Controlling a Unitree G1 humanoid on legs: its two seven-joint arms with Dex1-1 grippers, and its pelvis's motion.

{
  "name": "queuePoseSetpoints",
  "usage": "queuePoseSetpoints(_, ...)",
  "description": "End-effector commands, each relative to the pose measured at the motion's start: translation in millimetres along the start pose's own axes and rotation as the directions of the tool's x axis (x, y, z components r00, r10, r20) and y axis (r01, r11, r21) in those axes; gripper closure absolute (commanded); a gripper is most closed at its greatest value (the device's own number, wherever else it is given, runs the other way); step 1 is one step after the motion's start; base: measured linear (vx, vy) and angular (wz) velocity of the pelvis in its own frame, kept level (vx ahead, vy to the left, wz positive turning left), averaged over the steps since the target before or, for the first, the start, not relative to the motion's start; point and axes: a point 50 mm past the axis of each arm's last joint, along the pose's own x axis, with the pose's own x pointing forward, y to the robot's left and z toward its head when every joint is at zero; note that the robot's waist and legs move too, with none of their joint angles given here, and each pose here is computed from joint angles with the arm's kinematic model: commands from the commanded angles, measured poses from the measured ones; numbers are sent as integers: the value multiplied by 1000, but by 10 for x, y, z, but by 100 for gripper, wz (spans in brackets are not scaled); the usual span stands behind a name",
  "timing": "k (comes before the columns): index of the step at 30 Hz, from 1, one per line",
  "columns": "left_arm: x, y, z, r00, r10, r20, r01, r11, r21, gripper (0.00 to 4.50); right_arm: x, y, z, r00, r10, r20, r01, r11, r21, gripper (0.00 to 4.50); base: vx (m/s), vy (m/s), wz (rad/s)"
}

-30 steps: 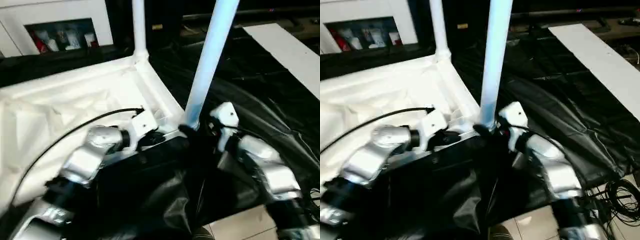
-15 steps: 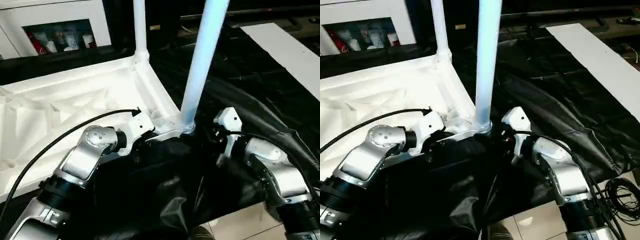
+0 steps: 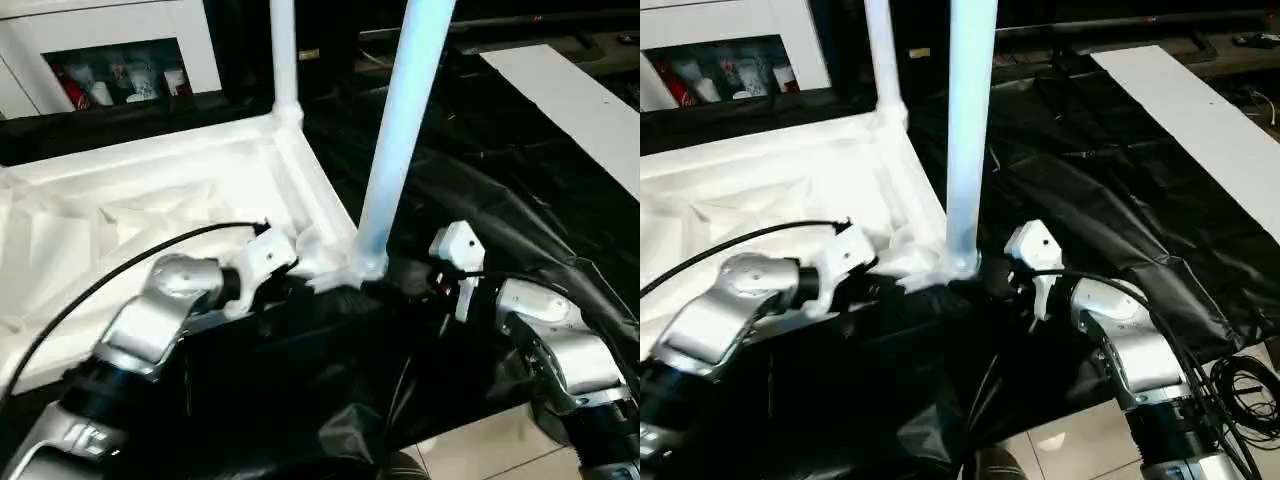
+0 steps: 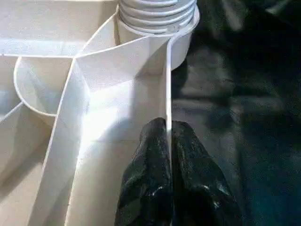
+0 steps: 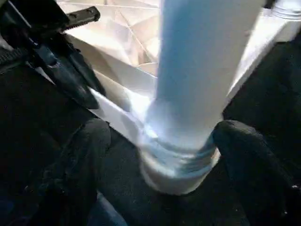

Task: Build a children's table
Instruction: Rotate leg to tighten

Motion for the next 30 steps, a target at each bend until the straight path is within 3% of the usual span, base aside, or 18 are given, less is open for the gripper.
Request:
queuePoseSetpoints(1,161,-276,-128,979,-205,-20,204,979,-20,441,33,40,-50,999,45,-31,-46,999,-19,67,0,0,0)
queuePoseSetpoints(8,144,-288,-143,980,-197,-29,196,980,-28,441,17,58,-100,995,95,-42,-97,995,-33,67,0,0,0)
queuePoseSetpoints(9,139,-288,-144,980,-197,-28,196,980,-29,450,15,61,-109,994,104,-44,-105,994,-34,96,0,0,0)
queuePoseSetpoints(11,128,-282,-146,980,-195,-31,194,981,-26,450,14,59,-124,993,112,-47,-113,993,-34,96,0,0,0)
queuePoseSetpoints(18,102,-270,-166,980,-193,-38,192,981,-31,450,22,47,-145,991,123,-52,-125,991,-38,165,0,0,0)
queuePoseSetpoints(25,99,-271,-175,980,-195,-36,194,980,-42,450,50,68,-173,991,126,-40,-127,992,-22,178,0,0,0)
queuePoseSetpoints(28,148,-254,-179,987,-157,-38,155,986,-69,450,106,60,-225,999,32,6,-32,997,71,178,0,0,0)
queuePoseSetpoints(30,249,-165,-164,999,-39,-32,35,993,-113,450,199,9,-295,992,-123,-7,123,987,107,179,0,0,0)
